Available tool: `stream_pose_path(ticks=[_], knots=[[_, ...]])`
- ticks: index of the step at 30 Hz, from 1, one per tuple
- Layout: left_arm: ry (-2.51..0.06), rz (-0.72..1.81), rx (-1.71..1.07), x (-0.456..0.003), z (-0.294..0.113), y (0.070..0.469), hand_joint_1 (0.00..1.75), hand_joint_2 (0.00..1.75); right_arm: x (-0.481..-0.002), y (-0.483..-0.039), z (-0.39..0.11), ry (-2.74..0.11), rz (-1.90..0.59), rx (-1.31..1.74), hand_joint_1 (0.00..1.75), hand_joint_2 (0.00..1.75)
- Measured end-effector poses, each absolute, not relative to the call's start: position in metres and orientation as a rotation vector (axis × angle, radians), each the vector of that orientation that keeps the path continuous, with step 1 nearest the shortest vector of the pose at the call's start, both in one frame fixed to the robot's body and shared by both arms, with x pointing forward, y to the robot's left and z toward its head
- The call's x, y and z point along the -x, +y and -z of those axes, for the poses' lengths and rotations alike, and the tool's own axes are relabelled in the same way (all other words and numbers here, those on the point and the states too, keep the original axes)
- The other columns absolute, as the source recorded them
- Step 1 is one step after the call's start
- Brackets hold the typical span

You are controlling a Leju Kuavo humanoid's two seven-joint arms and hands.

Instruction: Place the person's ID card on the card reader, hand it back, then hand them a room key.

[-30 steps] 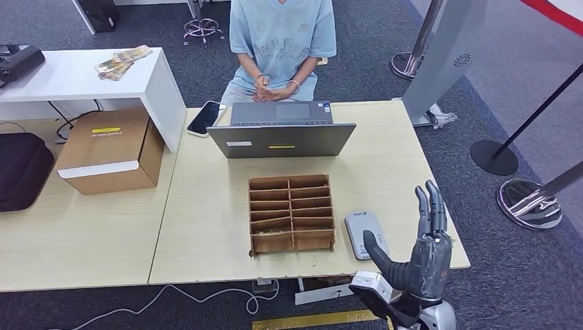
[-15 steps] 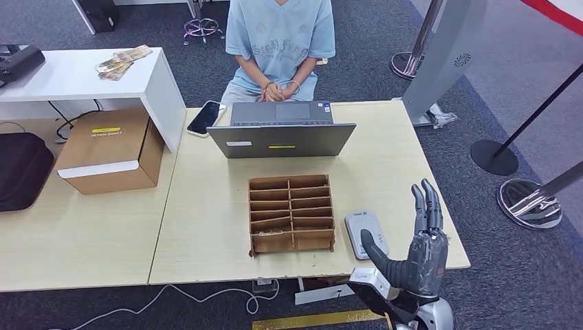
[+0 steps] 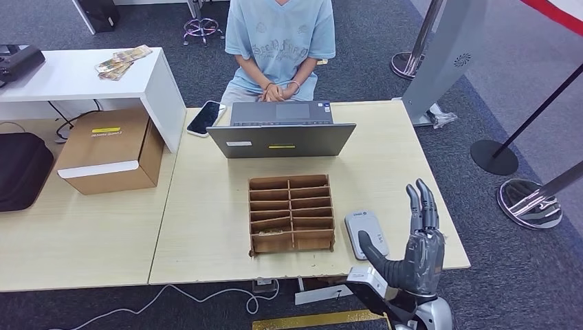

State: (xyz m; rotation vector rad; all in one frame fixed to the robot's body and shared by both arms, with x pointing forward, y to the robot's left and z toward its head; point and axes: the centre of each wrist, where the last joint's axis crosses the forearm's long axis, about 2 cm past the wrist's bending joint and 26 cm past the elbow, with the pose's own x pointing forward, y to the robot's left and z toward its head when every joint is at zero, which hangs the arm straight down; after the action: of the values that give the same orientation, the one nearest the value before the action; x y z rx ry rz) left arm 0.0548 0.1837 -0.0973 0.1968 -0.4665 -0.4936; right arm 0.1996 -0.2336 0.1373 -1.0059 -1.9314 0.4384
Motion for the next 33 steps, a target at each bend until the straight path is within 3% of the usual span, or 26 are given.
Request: stream_pose_path(ticks=[33], knots=[[-0.501,0.535,-0.191,-0.0514,0.0983,0.1867,0.0,0.0,-0.2027,-0.231,-0.1394,-1.925,-0.447,0.959,0.0,1.75]])
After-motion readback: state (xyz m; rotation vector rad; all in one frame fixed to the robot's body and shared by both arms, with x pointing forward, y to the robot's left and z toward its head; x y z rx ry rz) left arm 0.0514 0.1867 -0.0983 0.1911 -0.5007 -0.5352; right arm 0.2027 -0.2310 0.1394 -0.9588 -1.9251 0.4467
